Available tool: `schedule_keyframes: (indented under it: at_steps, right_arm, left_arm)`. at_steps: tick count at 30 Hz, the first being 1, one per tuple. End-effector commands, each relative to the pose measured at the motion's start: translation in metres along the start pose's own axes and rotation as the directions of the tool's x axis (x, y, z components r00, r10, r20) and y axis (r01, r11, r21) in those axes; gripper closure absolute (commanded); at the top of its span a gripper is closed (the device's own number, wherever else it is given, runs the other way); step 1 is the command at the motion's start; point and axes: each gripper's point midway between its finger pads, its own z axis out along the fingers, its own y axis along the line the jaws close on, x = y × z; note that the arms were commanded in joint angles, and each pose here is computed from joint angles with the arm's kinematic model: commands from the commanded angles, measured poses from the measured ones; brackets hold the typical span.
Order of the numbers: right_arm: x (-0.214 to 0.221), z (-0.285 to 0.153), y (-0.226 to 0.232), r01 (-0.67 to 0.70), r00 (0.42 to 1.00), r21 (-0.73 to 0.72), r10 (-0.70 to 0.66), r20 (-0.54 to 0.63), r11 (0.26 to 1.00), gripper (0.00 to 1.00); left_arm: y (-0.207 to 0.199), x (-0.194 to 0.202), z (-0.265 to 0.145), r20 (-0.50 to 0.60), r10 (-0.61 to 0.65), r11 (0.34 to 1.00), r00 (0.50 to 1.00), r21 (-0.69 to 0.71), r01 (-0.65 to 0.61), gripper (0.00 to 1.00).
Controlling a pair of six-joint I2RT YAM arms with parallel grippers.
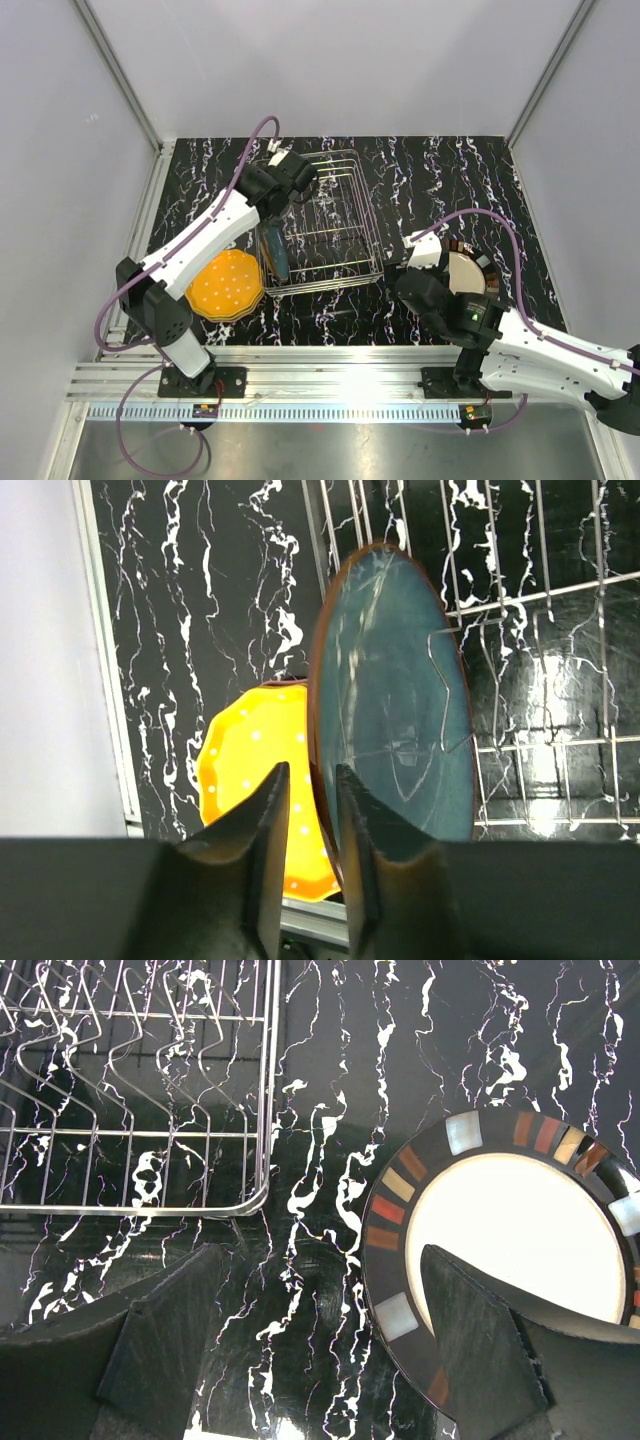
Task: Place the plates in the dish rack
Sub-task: Insert the plate into the dish rack
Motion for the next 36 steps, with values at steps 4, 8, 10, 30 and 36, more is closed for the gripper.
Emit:
schedule_keyframes:
  at_steps: [4,8,10,30,36]
  right_arm:
    - [-0.01,-0.001,0.0,-0.035,0.999,0.01,0.034,0.041,0.999,0.12]
    - [-0.01,-0.001,0.0,-0.035,0.999,0.01,0.034,0.041,0.999,0.12]
    - [-0.01,-0.001,0.0,-0.038,0.998,0.009,0.037,0.042,0.999,0.12]
    - [-0.016,-0.006,-0.033,-0.177,0.984,0.236,0.178,0.02,0.955,0.16]
    - [0.011,0.022,-0.054,-0.141,0.971,0.38,0.201,-0.125,0.914,0.25]
  left_arm:
    - [0.004,-0.005,0.004,0.053,-0.031,0.999,0.998,0.013,0.03,0.74]
    - [0.01,-0.009,-0.003,0.076,-0.041,0.999,0.996,0.017,0.04,0.57]
    - [0.014,-0.014,-0.01,0.093,-0.045,0.999,0.995,0.022,0.043,0.52]
    - [0.102,-0.038,-0.106,0.533,-0.213,0.977,0.819,0.113,0.181,0.09]
    - [0.13,-0.005,-0.101,0.612,-0.218,0.97,0.761,0.048,0.239,0.04]
